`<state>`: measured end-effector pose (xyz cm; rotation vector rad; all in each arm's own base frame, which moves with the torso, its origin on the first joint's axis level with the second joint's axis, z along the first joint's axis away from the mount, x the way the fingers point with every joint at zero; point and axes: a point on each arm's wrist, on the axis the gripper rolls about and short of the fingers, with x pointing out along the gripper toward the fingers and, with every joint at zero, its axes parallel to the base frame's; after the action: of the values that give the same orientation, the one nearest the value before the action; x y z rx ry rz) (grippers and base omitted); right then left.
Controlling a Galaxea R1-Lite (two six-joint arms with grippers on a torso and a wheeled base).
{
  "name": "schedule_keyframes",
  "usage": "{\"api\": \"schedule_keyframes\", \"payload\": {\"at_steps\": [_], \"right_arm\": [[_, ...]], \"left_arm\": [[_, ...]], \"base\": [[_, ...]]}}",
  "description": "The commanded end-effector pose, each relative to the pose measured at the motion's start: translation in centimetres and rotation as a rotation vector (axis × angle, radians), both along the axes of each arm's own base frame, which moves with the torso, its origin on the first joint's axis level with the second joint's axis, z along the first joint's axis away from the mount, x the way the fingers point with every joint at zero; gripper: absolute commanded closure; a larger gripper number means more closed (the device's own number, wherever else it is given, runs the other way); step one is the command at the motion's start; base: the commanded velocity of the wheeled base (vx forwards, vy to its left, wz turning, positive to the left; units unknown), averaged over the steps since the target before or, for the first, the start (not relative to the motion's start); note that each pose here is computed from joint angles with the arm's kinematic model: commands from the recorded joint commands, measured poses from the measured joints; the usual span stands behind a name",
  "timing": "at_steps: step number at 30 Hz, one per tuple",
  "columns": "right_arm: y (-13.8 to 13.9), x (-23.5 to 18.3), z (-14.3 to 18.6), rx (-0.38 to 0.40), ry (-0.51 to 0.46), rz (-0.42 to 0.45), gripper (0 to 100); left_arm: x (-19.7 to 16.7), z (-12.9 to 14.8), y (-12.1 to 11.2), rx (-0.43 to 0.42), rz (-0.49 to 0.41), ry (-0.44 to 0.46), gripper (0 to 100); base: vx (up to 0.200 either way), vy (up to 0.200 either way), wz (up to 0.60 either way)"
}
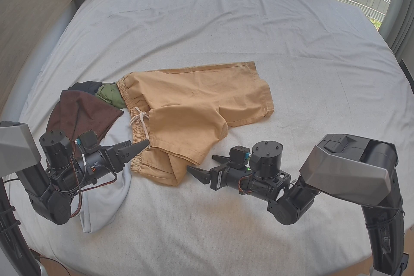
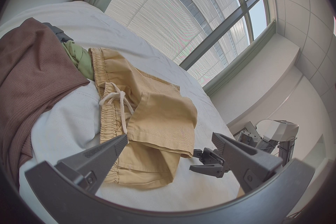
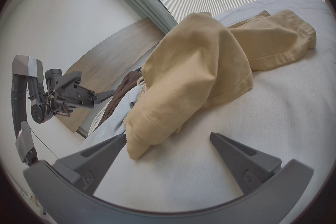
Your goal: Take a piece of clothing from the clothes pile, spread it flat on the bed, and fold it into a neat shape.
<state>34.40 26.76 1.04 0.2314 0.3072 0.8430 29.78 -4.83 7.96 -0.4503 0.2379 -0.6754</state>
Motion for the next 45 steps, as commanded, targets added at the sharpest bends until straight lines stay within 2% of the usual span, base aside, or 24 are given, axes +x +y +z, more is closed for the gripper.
{"api": "schedule_keyframes", "payload": {"at_steps": [1, 7, 8, 24, 30, 39, 45], "right_arm": [[0.0, 0.7, -0.3, 0.005, -0.007, -0.011, 0], [-0.1, 1.1, -0.4, 0.001, -0.004, -0.018, 0], [-0.1, 1.1, -0.4, 0.001, -0.004, -0.02, 100], [-0.4, 0.4, 0.5, 0.005, -0.013, -0.018, 100], [-2.0, -0.9, 2.3, -0.006, -0.009, -0.03, 100], [-4.8, -1.2, 3.2, -0.033, 0.007, -0.08, 100], [-7.9, -1.2, 3.5, -0.068, 0.011, -0.141, 100]], "left_arm": [[0.0, 0.0, 0.0, -0.001, 0.001, -0.001, 0], [0.0, 0.1, 0.0, -0.001, 0.001, -0.004, 0], [0.0, 0.1, 0.0, -0.002, 0.002, -0.003, 0], [0.0, 0.0, 0.0, 0.0, 0.0, 0.001, 0], [0.0, 0.0, -0.1, -0.001, -0.003, -0.002, 0], [0.0, 0.1, 0.0, -0.002, 0.0, -0.004, 0], [0.0, 0.2, -0.1, -0.003, -0.001, -0.007, 0]], "base": [[0.0, 0.0, 0.0], [0.0, 0.0, 0.0], [0.0, 0.0, 0.0], [0.0, 0.0, 0.0], [0.0, 0.0, 0.0], [0.0, 0.0, 0.0], [0.0, 0.0, 0.0]]}}
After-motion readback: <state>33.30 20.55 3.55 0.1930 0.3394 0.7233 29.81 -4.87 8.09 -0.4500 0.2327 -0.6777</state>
